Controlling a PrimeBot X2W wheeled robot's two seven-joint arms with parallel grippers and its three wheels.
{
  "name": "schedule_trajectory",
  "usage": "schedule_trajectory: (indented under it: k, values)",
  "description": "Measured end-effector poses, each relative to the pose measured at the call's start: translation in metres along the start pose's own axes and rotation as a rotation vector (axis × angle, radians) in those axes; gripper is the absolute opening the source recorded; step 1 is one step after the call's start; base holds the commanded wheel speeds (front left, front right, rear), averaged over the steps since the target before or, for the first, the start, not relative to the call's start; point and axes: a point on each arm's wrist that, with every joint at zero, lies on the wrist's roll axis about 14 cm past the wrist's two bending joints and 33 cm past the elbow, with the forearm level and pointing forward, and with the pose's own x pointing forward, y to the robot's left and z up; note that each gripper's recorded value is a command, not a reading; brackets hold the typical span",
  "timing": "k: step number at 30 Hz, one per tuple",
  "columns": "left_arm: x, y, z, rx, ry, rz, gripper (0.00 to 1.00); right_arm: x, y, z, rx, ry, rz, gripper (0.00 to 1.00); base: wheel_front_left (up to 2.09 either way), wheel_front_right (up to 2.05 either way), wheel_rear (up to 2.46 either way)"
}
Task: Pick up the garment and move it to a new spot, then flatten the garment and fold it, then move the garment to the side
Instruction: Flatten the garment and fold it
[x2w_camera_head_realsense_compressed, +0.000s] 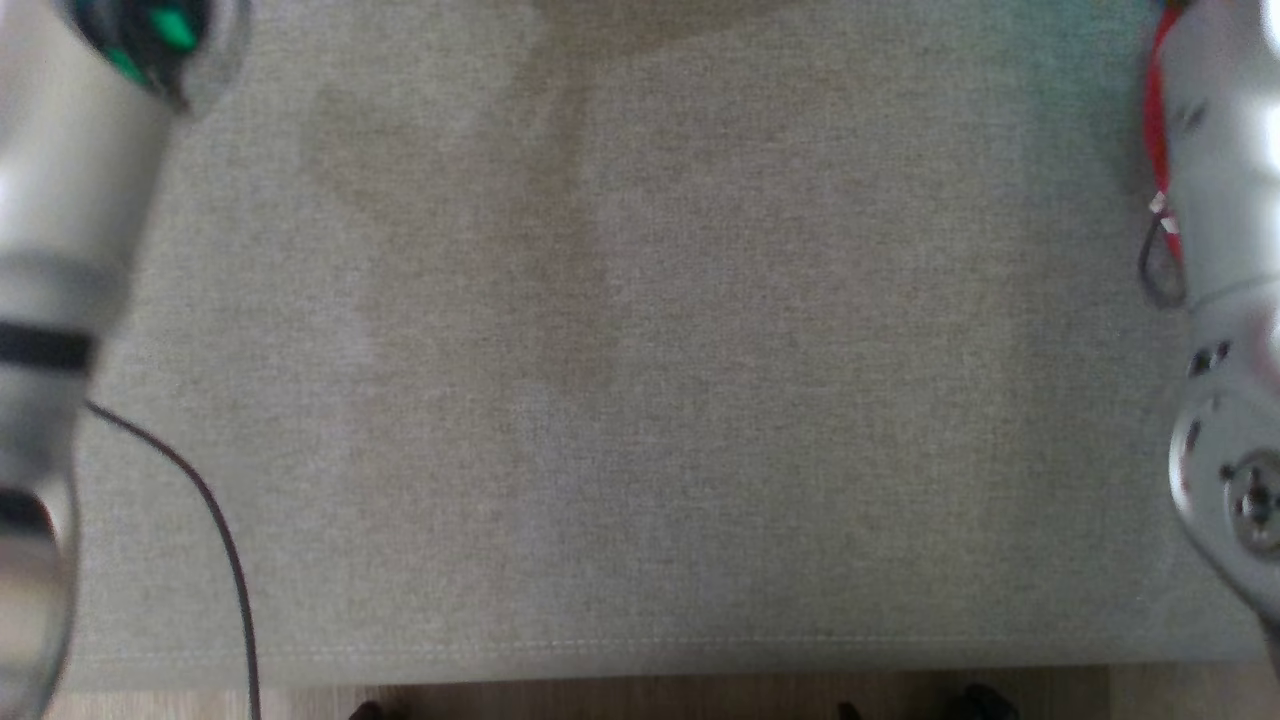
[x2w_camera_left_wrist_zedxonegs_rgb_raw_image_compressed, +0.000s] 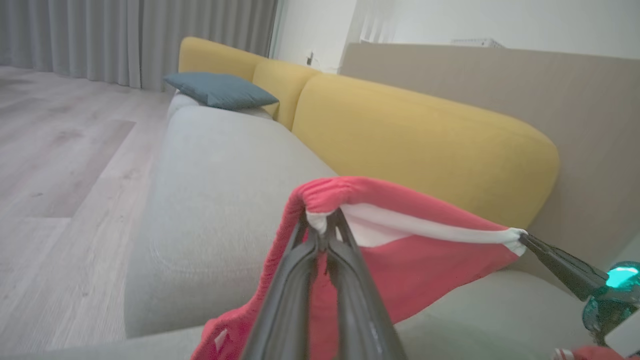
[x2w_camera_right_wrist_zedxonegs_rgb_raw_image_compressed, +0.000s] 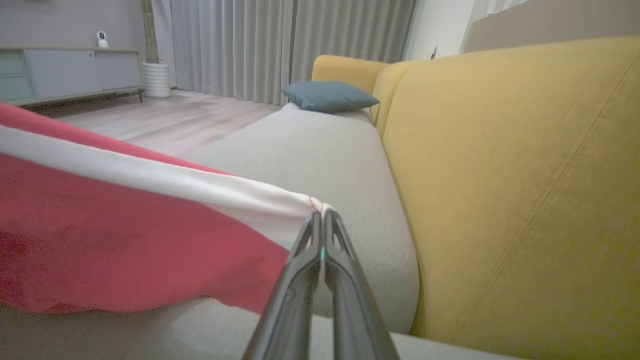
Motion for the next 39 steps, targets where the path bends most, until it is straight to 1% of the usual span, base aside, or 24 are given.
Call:
schedule_trajectory:
  k: [2, 6, 11, 15, 21, 24, 32, 39]
  values:
    - [-0.014, -0.011, -0.02, -0.004, 0.05, -0.027, 0.0, -0.01, 0.007, -0.019, 0.012, 0.053, 0.016, 0.0, 0.0, 0.0, 0.0]
    - [-0.043, -0.027, -0.049, -0.012, 0.13, -0.058, 0.0, -0.032, 0.02, -0.044, 0.007, 0.138, 0.055, 0.0, 0.0, 0.0, 0.0]
    - [-0.089, -0.042, -0.081, 0.004, 0.252, -0.092, 0.0, -0.064, 0.026, -0.062, 0.007, 0.222, 0.076, 0.0, 0.0, 0.0, 0.0]
    - [-0.124, -0.066, -0.098, 0.015, 0.333, -0.148, 0.0, -0.091, 0.019, -0.071, -0.005, 0.28, 0.075, 0.0, 0.0, 0.0, 0.0]
    - [-0.155, -0.09, -0.098, 0.023, 0.368, -0.197, 0.0, -0.124, 0.009, -0.072, -0.006, 0.326, 0.06, 0.0, 0.0, 0.0, 0.0]
    - [-0.162, -0.094, -0.096, 0.023, 0.367, -0.202, 0.0, -0.135, 0.008, -0.074, -0.001, 0.344, 0.059, 0.0, 0.0, 0.0, 0.0]
    - [-0.199, -0.123, -0.101, 0.014, 0.404, -0.247, 0.0, -0.186, 0.009, -0.094, 0.011, 0.439, 0.062, 0.0, 0.0, 0.0, 0.0]
    - [-0.23, -0.145, -0.098, 0.014, 0.415, -0.281, 0.0, -0.221, 0.011, -0.093, 0.032, 0.471, 0.075, 0.0, 0.0, 0.0, 0.0]
